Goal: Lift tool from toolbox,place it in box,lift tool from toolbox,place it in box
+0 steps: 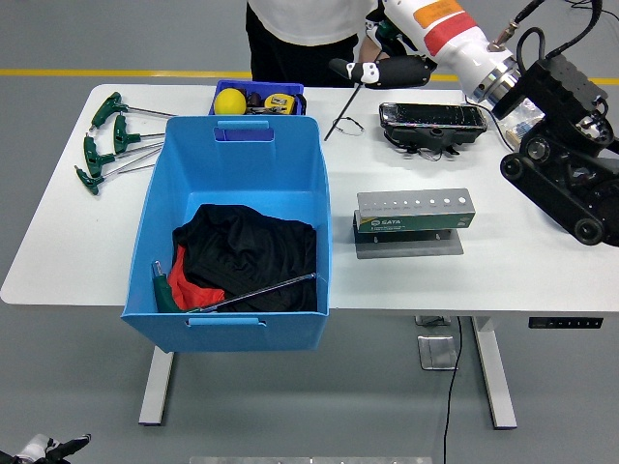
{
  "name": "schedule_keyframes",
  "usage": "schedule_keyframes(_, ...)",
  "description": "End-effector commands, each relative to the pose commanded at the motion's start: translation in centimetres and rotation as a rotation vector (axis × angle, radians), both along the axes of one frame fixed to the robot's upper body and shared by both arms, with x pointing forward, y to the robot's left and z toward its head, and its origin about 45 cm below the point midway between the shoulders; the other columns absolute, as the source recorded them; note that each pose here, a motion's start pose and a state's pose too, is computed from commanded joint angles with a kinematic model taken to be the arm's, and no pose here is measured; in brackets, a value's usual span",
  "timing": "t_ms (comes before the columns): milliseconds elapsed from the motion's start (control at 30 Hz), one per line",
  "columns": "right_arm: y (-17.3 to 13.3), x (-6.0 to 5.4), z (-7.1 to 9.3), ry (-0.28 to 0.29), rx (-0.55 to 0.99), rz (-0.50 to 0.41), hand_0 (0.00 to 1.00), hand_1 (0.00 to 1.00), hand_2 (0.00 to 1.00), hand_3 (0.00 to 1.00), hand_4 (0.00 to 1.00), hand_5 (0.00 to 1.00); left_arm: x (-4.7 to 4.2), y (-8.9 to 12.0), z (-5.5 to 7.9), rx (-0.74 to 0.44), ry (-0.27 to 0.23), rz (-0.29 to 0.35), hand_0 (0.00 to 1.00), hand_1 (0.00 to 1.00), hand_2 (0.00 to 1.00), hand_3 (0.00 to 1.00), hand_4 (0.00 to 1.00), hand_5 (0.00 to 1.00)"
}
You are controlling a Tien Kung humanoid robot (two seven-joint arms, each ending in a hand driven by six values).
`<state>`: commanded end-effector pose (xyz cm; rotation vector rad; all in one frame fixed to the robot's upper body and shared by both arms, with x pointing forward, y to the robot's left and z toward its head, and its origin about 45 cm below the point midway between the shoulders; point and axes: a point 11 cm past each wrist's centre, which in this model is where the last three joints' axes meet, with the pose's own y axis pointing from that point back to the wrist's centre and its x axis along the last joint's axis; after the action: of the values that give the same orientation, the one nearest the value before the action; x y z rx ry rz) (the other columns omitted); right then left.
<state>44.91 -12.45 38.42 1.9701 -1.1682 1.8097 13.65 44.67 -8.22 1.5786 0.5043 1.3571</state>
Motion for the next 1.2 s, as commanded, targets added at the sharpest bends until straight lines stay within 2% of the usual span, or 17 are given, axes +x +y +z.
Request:
schedule_keyframes(167, 2.9, -2.3, -1.1, 0.033, 0.008, 0.098, 0.002, 0.002, 0.002, 0.002, 0.824, 0.654, 0.14, -0.1, 0.0, -0.001, 0.0, -0.006, 0.547, 0.485, 0.652, 0.675, 0.724, 0.705)
schedule_keyframes(400, 6.1, -4.3, -3.9, 0.106, 0.018, 0.169, 0.002, 0.002, 0.002, 0.002, 0.824, 0.656, 0.28, -0.1, 0.0, -0.001, 0.0, -0.015, 0.548, 0.486, 0.653, 0.674, 0.723, 0.704)
schedule_keyframes(567, 7.7, -4.8, -6.1, 0.144, -0.003, 0.188, 0.002, 0.002, 0.002, 0.002, 0.824, 0.656, 0.22, -0.1, 0.0, -0.001, 0.005, -0.021, 0.547, 0.485, 0.653, 0.674, 0.722, 0.705)
schedule_keyframes(767, 8.6, -4.9, -9.7, 0.162, -0.136, 0.182, 0.002, 0.002, 0.002, 0.002, 0.823, 0.655, 0.1, 0.0, 0.0, 0.001, 0.014, -0.03, 0.547, 0.486, 0.652, 0.674, 0.723, 0.706)
schedule_keyframes(1133, 9.6, -5.7, -12.2, 0.168, -0.246, 0.192, 0.002, 0.002, 0.002, 0.002, 0.825, 0.656, 0.17, 0.1, 0.1, 0.005, 0.016, -0.036, 0.548, 0.486, 0.652, 0.674, 0.722, 0.706)
schedule_keyframes(1200, 9.8, -6.0, -12.6, 0.18, -0.266, 0.2, 0.002, 0.002, 0.029, 0.037, 0.829, 0.643, 0.25, 0.1, 0.1, 0.004, 0.014, -0.037, 0.544, 0.486, 0.65, 0.673, 0.72, 0.706)
